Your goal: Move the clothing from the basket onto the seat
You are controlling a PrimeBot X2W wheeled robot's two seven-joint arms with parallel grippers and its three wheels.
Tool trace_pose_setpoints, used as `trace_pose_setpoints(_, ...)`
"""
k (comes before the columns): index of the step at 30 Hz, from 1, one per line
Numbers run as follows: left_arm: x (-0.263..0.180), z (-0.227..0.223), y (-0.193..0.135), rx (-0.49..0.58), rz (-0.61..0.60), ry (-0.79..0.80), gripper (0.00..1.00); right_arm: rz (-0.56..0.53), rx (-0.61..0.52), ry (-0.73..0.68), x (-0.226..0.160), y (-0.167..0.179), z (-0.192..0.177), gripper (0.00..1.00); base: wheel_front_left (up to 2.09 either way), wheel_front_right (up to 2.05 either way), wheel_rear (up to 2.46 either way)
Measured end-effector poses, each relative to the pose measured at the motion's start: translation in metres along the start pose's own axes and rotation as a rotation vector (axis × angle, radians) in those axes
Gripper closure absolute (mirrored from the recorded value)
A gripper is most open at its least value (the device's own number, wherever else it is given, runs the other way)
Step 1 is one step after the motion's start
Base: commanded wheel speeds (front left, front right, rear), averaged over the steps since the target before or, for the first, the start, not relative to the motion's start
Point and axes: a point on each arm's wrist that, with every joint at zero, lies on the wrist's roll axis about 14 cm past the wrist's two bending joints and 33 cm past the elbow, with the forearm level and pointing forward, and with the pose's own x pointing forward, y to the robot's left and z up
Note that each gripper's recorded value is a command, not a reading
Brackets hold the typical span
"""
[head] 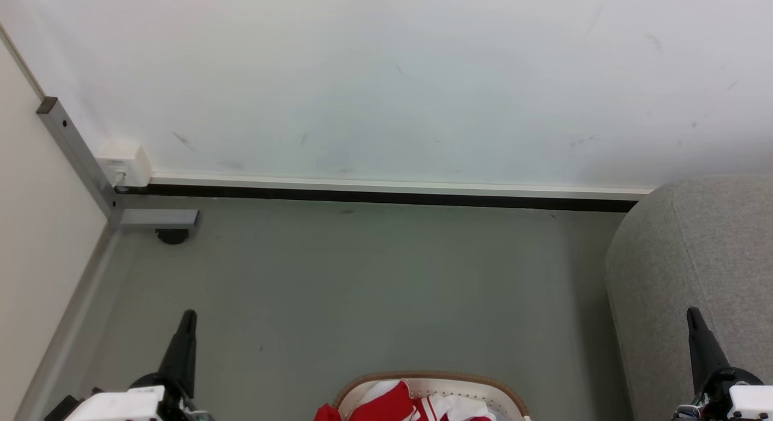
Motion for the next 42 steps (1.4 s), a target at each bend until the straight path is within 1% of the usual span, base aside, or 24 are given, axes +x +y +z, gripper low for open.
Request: trace_pose_setpoints(42, 0.0, 0.0, 0.0, 0.0, 0.0, 0.0, 1.0, 0.0, 0.0, 0.0, 0.0, 0.0, 0.0001, 1.0, 0.0, 0.0, 0.0)
